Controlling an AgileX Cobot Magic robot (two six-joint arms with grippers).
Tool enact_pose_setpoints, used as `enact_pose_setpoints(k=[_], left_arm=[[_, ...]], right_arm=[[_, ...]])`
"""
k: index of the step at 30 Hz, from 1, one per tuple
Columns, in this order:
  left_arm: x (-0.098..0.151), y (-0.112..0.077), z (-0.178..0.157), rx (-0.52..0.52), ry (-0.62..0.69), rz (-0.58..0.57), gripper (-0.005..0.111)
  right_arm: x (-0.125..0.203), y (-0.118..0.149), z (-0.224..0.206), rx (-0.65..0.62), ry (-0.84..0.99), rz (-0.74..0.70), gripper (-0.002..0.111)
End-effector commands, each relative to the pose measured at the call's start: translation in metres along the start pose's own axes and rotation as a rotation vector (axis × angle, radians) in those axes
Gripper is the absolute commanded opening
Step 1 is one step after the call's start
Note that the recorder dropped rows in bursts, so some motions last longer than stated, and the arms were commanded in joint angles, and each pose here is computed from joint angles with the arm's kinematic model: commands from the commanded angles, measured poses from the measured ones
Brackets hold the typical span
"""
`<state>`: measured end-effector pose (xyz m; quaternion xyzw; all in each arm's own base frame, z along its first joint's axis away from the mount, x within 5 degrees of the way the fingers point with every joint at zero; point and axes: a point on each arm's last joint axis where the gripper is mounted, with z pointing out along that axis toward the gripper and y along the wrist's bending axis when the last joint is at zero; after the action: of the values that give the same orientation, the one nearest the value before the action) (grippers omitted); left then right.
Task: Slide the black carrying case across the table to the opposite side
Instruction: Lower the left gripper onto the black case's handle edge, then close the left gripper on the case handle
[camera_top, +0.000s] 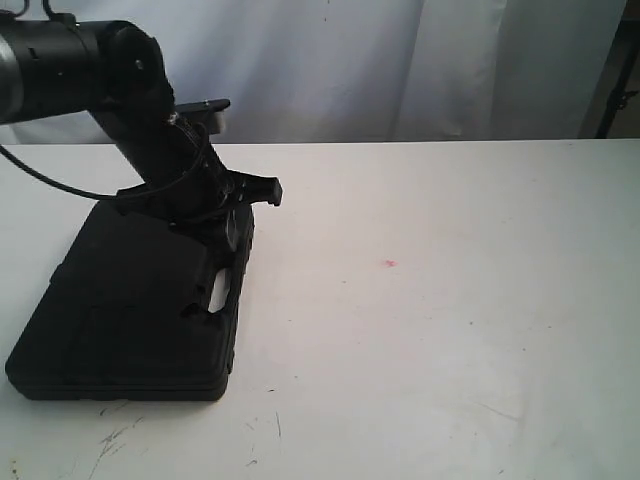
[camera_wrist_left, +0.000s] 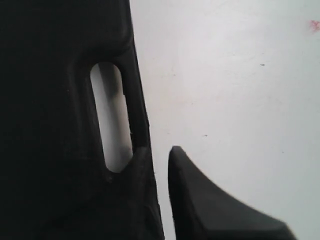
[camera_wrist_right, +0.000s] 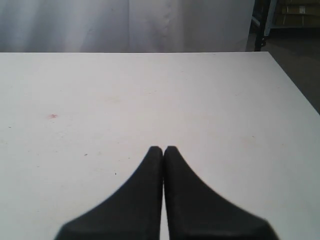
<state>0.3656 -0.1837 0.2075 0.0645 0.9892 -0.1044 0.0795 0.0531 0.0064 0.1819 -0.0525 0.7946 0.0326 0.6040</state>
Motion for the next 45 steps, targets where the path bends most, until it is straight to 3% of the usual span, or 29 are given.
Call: enact_pose_setpoints(k=[1, 5, 16, 28, 45], left_arm=[[-0.008, -0.002, 0.012, -0.036, 0.041, -0.017, 0.025], [-0.012, -0.004, 0.021, -0.038, 0.035, -0.034, 0.032], [-0.013, 0.0, 0.053, -0.094, 0.058, -0.103, 0.032], [-0.012, 0.004, 0.077, -0.11, 0.08, -0.101, 0.032], [-0.012, 0.002, 0.078, -0.093, 0.082, -0.115, 0.032]], right_arm=[[0.0, -0.001, 0.0, 0.008, -0.016, -0.005, 0.0], [0.0, -0.001, 0.0, 0.008, -0.016, -0.005, 0.0], [0.0, -0.001, 0.0, 0.008, -0.016, -0.005, 0.0], [0.0, -0.001, 0.0, 0.008, -0.016, -0.004, 0.0], [0.0, -0.001, 0.0, 0.008, -0.016, -0.004, 0.0]])
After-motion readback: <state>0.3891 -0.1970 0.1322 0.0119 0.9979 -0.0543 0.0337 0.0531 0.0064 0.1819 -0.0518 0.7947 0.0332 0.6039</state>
